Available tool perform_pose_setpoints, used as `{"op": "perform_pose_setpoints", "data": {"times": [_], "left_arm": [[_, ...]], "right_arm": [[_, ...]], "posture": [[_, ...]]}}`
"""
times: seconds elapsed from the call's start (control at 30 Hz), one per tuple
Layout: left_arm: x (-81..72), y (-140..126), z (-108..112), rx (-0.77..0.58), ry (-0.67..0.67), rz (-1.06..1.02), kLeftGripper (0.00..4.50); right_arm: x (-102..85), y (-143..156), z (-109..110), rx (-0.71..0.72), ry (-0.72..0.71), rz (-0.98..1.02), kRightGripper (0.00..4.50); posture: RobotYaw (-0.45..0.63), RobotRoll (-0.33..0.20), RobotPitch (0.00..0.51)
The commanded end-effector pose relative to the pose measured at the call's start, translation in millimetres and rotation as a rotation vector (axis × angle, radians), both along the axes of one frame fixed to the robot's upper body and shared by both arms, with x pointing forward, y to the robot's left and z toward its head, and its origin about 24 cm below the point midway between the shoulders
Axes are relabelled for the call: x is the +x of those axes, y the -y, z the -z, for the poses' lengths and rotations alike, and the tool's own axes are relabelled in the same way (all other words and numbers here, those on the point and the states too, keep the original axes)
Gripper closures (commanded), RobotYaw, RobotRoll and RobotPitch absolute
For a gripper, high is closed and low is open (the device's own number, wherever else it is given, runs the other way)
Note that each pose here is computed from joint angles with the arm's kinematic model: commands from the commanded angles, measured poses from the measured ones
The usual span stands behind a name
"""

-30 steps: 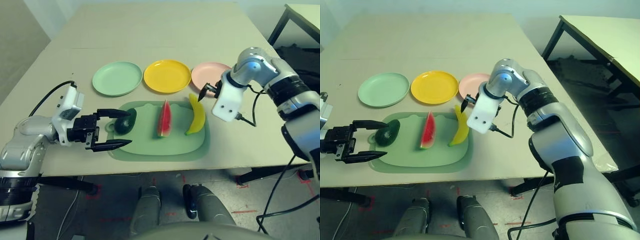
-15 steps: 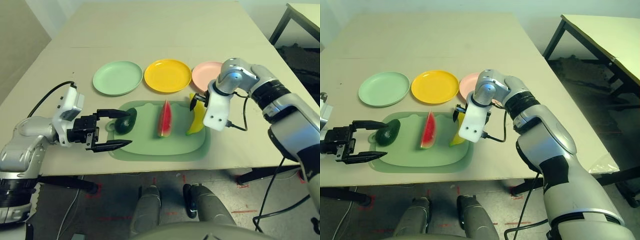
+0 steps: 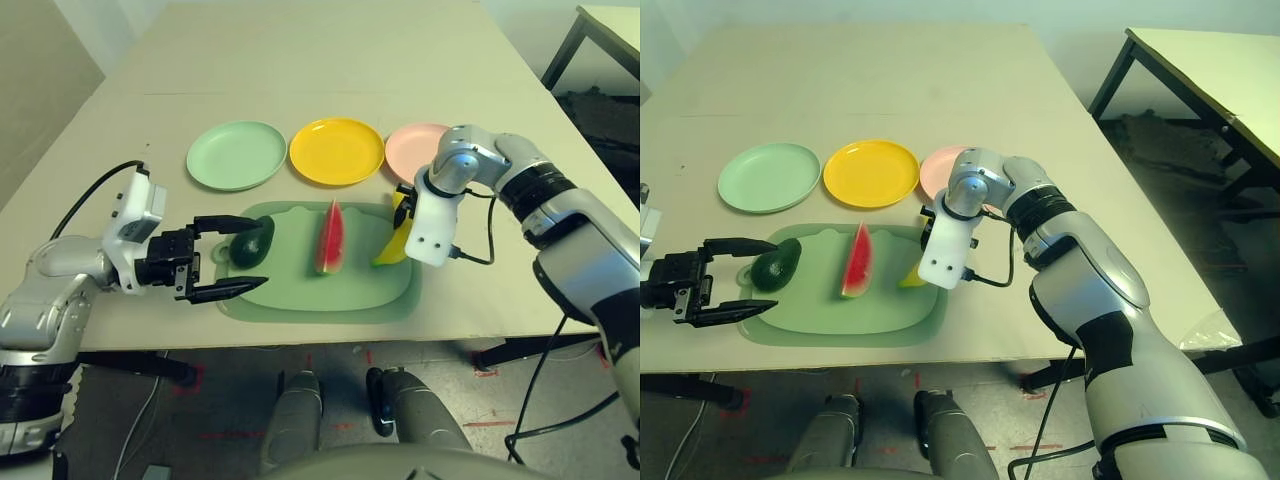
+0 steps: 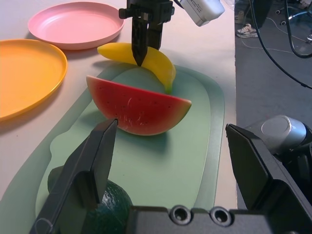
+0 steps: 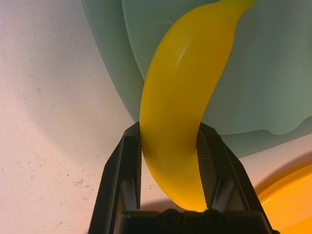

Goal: Place the fruits into color-matched plates.

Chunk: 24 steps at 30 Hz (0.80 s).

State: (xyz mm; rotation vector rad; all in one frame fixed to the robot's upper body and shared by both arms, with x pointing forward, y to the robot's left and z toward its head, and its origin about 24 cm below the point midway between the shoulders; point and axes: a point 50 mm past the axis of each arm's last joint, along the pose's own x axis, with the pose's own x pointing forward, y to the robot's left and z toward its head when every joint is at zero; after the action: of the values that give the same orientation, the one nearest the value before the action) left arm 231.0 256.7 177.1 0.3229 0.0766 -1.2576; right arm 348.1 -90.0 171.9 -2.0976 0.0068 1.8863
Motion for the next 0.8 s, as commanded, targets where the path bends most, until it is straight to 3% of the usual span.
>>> {"op": "perform_pose_setpoints", "data": {"times": [0.03, 0.3, 0.53, 0.8], "left_arm": [[1.3, -1, 0, 0.0, 0.002, 0.0, 0.0], [6.2, -3, -6, -0.037, 0.002, -0.032, 0.0], [12.4, -3, -7, -0.026, 0.007, -0.131, 0.0], [19.3, 3, -13, -0.037, -0.004, -0.292, 0.0]], "right_arm": [[1.6, 1, -8, 0.022, 0.002, 0.016, 2.88], [6.7, -14, -48, 0.105, 0.064, 0.02, 2.88], [11.2, -34, -56, 0.198, 0.077, 0.054, 2.88], [27.4, -66, -57, 0.384, 0.256, 0.148, 2.88]], "posture": [[0.08, 0.0, 0.152], [0.06, 0.0, 0.148], [0.08, 0.0, 0.151], [0.12, 0.0, 0.154]]}}
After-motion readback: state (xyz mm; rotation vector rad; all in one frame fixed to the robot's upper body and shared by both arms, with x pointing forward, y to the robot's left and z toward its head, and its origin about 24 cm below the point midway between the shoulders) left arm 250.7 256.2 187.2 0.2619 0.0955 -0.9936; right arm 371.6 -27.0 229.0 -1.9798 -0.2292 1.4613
